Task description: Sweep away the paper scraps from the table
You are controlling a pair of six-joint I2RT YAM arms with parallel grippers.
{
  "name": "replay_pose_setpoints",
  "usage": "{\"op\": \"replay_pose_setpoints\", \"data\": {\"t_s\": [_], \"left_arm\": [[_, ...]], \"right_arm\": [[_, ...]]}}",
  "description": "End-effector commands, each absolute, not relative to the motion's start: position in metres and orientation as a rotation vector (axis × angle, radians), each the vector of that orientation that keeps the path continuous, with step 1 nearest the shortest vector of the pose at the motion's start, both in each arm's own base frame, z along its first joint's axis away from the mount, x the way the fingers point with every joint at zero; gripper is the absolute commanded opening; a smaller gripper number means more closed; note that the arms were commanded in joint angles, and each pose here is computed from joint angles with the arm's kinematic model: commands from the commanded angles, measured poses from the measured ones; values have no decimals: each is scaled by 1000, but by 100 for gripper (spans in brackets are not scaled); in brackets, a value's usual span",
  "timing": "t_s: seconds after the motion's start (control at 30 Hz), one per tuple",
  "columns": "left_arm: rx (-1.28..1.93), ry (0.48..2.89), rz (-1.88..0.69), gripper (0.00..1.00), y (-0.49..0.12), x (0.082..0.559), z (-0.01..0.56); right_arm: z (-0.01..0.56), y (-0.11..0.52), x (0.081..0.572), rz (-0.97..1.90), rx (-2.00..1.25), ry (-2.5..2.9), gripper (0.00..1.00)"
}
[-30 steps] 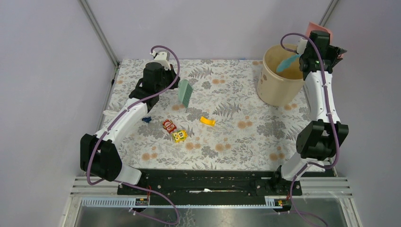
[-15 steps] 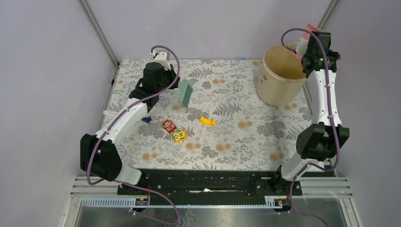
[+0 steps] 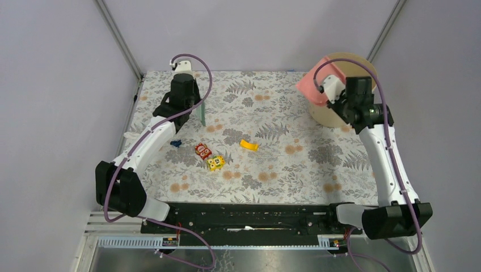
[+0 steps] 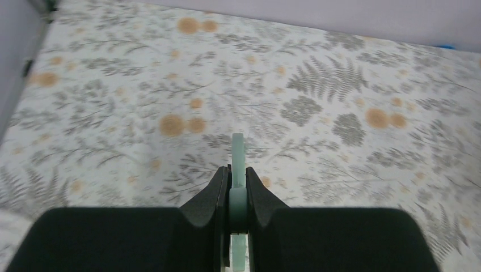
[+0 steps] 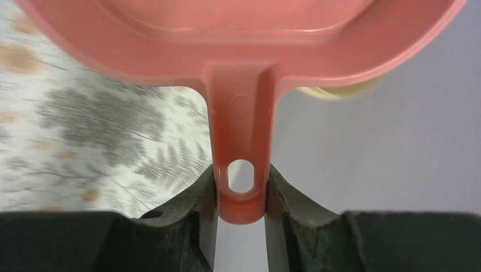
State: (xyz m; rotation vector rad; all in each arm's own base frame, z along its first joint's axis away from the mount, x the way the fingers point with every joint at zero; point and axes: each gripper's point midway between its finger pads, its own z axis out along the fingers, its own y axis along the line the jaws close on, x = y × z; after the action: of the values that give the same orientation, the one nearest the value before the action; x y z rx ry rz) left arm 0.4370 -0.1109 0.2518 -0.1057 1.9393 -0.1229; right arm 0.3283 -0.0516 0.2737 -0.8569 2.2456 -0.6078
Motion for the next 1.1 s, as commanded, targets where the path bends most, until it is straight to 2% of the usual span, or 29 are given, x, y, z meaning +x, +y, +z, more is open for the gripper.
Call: {"op": "replay_pose_setpoints", "data": {"t_s": [0.0, 0.17, 0.33, 0.43, 0.53, 0.7, 0.87, 1.07], "left_arm": [[-349, 1869, 139, 0, -55, 424, 280], [-396, 1867, 269, 0, -26, 391, 275], [-453, 1862, 366, 0, -3, 366, 287], [-461, 1896, 377, 0, 1, 358, 292], [-429, 1963, 499, 0, 13, 349, 284], [-373, 2077, 693, 0, 33, 344, 253], [-332, 2175, 728, 0, 29, 360, 209], [-260, 2224, 689, 0, 16, 399, 173]], "right_arm": [[282, 10, 327, -345, -810, 2081, 0], [238, 80, 329, -86, -967, 2085, 0], [169, 123, 308, -7, -1286, 2200, 0], [132, 116, 298, -23, -1386, 2305, 0], [106, 108, 290, -40, -1437, 2416, 0], [94, 103, 293, -80, -1385, 2465, 0], [80, 76, 299, -280, -1436, 2497, 0], [57, 52, 302, -260, -1404, 2585, 0]]}}
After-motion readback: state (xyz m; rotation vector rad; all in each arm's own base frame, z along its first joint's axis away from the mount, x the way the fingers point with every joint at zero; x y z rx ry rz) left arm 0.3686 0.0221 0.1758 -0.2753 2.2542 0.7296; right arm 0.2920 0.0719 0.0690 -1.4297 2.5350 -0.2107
